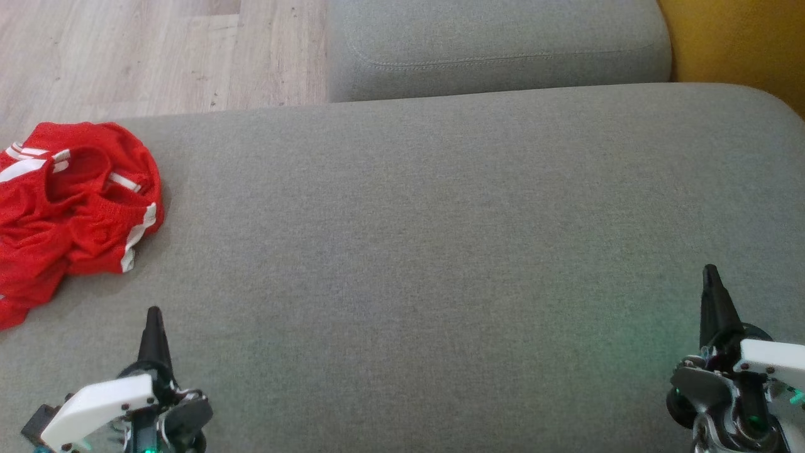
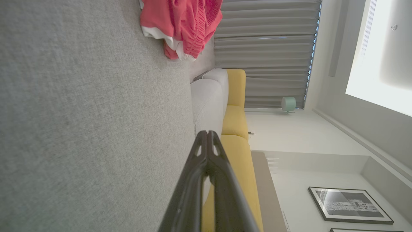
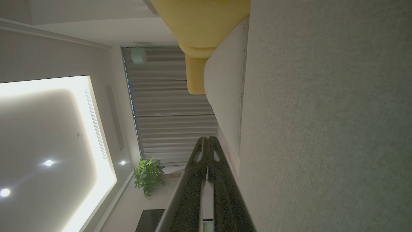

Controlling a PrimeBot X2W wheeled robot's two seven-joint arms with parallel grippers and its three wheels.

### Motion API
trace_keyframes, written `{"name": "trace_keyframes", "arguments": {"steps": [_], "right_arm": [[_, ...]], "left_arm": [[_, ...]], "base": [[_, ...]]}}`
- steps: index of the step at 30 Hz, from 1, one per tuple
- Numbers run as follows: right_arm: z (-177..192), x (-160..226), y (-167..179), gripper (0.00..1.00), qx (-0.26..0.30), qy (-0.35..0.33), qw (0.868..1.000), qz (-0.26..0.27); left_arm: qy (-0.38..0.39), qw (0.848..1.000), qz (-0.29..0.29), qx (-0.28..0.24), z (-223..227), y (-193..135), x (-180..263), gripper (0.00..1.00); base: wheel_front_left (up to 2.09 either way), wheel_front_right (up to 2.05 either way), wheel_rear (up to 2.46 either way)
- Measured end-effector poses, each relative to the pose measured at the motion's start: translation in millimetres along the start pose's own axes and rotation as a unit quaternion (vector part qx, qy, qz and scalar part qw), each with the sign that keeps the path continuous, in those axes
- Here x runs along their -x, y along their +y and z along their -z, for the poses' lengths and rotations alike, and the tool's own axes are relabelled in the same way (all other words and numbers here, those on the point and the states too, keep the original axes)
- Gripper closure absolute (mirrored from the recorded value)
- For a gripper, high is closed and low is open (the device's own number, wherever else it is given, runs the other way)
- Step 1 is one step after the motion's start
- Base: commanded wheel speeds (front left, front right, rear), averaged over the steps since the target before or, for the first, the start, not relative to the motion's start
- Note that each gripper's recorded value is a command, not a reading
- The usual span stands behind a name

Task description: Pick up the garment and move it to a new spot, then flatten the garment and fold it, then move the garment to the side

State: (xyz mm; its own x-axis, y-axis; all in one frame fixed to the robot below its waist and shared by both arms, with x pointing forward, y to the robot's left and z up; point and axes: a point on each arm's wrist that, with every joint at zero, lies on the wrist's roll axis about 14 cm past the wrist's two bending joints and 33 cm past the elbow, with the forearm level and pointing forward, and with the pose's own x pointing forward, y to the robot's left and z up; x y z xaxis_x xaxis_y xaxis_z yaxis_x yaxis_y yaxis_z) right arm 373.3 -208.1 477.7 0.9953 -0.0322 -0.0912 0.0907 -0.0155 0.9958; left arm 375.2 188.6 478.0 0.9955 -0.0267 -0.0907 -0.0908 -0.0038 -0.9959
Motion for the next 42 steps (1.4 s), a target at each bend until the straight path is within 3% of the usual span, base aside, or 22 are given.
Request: {"name": "trace_keyframes", "arguments": {"steps": [14, 15, 23, 33, 42], "right_arm": [[0, 0, 0, 1.0, 0.0, 0.0, 1.0, 0.0], [0, 0, 0, 0.0, 0.0, 0.0, 1.0, 0.0], [-1, 30, -60, 0.0, -0.007, -0.004, 0.996, 0.089], [2, 29, -56, 0.0, 0.015, -0.004, 0.996, 0.084], [3, 25, -43, 0.0, 0.074, -0.005, 0.995, 0.066]], "left_arm": [[0.0, 1.0, 0.0, 0.0, 0, 0, 0, 1.0], [0.0, 1.0, -0.001, 0.0, 0, 0, 0, 0.0], [-0.002, 0.996, -0.087, 0.006, 1, 59, 29, 0.0], [0.003, 0.997, -0.072, -0.013, 8, 48, 26, 0.0], [-0.002, 0.996, -0.063, -0.063, 7, 37, 23, 0.0]], "base": [[0.0, 0.0, 0.0], [0.0, 0.0, 0.0], [0.0, 0.0, 0.0], [0.0, 0.0, 0.0], [0.0, 0.0, 0.0]]}}
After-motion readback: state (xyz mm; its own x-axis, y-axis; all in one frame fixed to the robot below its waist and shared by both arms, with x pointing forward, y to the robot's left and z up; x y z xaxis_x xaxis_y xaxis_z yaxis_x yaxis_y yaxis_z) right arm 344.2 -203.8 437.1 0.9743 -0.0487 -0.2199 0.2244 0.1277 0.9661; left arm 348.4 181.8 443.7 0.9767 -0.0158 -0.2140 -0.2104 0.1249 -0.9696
